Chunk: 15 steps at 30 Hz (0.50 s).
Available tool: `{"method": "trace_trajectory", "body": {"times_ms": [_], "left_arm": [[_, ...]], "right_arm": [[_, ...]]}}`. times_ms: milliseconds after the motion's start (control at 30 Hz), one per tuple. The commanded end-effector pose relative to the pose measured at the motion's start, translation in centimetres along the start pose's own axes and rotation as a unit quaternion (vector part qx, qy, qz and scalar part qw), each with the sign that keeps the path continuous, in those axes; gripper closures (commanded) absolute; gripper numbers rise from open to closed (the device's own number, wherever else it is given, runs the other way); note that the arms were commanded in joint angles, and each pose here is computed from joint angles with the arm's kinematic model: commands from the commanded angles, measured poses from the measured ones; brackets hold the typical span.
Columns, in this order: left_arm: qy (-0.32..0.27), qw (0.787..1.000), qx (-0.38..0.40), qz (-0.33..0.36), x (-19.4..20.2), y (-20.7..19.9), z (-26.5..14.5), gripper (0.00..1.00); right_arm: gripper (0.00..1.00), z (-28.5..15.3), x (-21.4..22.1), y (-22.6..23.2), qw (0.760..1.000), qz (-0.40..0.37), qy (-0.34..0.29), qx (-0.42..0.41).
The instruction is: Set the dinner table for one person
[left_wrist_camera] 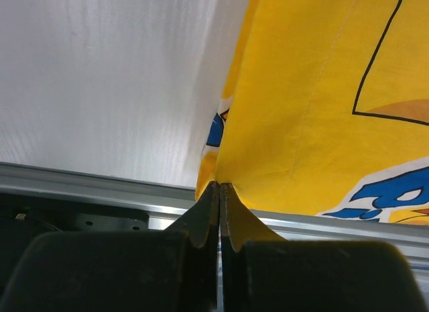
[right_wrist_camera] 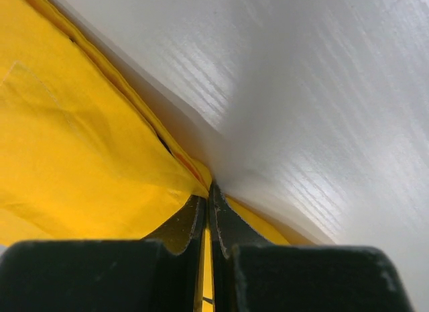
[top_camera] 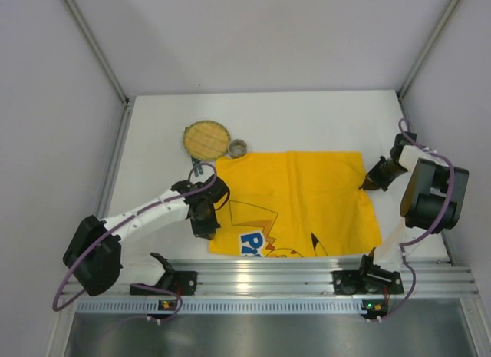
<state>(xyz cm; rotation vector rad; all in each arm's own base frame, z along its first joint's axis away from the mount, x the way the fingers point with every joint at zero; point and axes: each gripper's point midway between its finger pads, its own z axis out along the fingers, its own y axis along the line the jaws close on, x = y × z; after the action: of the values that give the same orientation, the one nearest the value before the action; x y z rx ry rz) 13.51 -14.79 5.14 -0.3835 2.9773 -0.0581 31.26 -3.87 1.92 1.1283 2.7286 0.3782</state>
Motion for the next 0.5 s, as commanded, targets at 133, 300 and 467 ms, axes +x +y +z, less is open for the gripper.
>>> {"method": "trace_trajectory", "body": {"times_ms": [133, 300, 467], "left_arm": [[-0.019, 0.997, -0.064, -0.043, 0.1, 3.7, -0.9, 1.0], [-0.028, 0.995, -0.071, -0.065, -0.5, 5.0, -1.5, 1.0], [-0.06, 0.995, -0.046, -0.058, -2.6, 3.9, -3.8, 0.41]], "right_arm": [[1.0, -0.7, -0.8, 3.3, 0.998, -0.04, -0.023, -0.041], [1.0, -0.3, -0.1, 4.3, 0.997, -0.061, -0.021, -0.037], [0.42, -1.3, -1.2, 2.8, 0.997, -0.056, -0.046, 0.017]]}}
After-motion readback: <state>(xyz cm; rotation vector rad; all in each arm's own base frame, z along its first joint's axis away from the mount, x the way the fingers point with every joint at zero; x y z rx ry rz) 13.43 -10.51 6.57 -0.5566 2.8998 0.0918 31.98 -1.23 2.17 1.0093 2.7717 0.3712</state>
